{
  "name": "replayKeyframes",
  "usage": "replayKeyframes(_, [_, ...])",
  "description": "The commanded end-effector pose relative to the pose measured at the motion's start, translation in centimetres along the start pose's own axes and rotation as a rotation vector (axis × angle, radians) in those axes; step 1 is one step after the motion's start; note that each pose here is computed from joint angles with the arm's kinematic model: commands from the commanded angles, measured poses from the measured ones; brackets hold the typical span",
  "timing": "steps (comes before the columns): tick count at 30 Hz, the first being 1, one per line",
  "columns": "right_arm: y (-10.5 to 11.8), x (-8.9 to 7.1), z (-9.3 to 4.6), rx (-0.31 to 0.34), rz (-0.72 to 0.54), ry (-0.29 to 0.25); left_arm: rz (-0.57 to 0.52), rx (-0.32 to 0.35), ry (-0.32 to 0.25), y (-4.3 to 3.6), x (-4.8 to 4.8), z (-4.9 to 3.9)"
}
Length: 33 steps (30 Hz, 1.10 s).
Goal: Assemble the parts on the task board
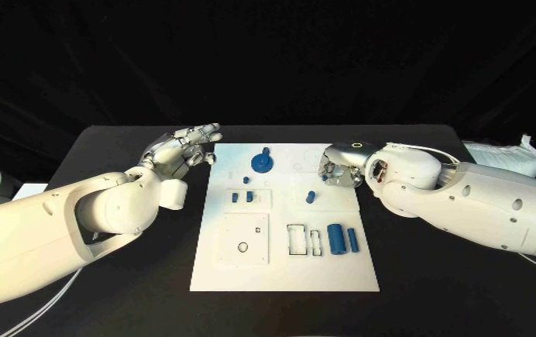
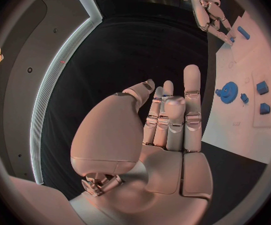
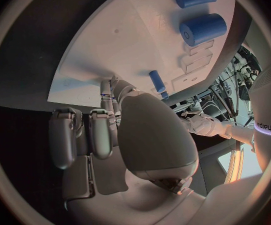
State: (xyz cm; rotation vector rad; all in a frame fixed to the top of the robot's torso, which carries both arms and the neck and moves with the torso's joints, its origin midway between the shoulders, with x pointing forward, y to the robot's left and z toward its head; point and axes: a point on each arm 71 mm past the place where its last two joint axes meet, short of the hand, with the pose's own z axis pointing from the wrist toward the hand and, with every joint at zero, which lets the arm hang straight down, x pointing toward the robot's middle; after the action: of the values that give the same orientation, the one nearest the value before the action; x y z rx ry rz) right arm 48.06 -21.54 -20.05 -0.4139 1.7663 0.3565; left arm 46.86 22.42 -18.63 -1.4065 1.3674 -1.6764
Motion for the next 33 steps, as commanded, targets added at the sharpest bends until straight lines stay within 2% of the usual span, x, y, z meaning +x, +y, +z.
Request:
replayKeyframes(1, [0.1,0.8,0.0,0.001,-0.027,0.051,0.001,0.012,0.023,-0.07,0.29,-0.03])
replayKeyframes(9, [0.5,1.0,0.3,-0.001,-0.032,0.055,0.003,0.010,0.024,-0.07,0.31,-0.07])
replayKeyframes(22, [0.9,0.2,0.0,-0.002,-0.003,-0.056,0.012,0.003,0.031,-0.02,0.43,-0.13])
replayKeyframes(33, [0.8,-0.3,-0.5,0.005,0.015,-0.089,0.032,-0.005,0.012,-0.07,0.03,-0.26])
